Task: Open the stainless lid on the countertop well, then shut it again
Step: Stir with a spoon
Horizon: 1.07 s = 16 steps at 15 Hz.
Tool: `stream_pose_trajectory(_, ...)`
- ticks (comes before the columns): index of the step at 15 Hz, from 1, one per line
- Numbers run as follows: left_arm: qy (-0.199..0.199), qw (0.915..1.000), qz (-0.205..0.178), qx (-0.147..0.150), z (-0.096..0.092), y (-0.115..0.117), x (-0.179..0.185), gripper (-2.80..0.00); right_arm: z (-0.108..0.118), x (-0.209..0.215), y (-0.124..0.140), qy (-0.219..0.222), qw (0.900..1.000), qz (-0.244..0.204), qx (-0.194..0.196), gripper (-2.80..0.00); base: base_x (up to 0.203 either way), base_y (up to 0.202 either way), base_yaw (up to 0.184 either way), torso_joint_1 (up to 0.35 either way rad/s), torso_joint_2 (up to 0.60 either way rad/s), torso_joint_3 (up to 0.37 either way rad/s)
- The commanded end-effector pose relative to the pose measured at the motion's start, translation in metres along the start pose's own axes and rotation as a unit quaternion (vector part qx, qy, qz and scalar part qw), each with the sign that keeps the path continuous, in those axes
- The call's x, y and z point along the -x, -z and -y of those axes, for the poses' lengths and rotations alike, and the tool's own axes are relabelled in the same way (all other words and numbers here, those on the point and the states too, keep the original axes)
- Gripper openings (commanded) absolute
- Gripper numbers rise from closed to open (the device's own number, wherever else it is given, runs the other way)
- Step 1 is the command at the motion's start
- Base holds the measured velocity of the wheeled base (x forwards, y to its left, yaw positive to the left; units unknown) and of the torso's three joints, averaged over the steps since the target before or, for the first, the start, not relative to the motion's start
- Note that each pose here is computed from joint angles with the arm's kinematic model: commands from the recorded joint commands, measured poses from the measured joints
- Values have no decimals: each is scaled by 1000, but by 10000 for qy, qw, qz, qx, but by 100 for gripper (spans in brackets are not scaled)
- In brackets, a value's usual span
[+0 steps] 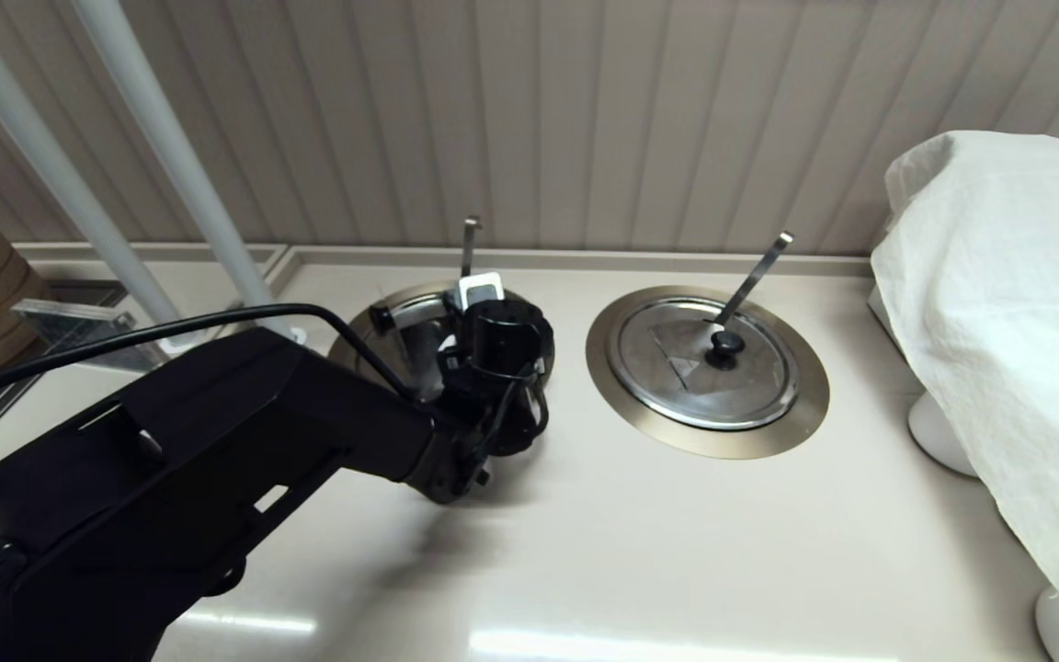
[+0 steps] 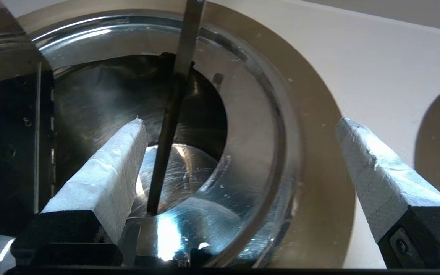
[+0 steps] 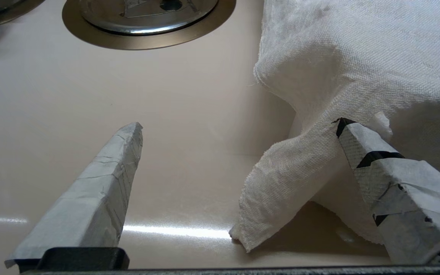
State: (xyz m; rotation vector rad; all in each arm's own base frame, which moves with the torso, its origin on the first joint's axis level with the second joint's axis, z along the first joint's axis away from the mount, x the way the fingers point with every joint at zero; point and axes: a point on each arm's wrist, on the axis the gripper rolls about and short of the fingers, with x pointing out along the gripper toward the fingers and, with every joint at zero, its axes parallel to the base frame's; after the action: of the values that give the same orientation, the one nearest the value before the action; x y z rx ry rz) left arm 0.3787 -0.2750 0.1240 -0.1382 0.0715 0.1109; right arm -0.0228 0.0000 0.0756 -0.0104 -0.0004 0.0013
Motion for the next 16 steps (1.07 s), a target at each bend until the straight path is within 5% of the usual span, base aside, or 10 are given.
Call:
stream_pose_trajectory(1,-102,9999,-22,-22,-8,4,-2,0,0,0,0,-1,10000,-2,2,0,0,0,0,0,0,0)
stream_pose_trajectory(16,-550,9978,-311,-197,-67,33,0,0,0,0,0,-1,10000,5,2,0,0,0,0,0,0,0)
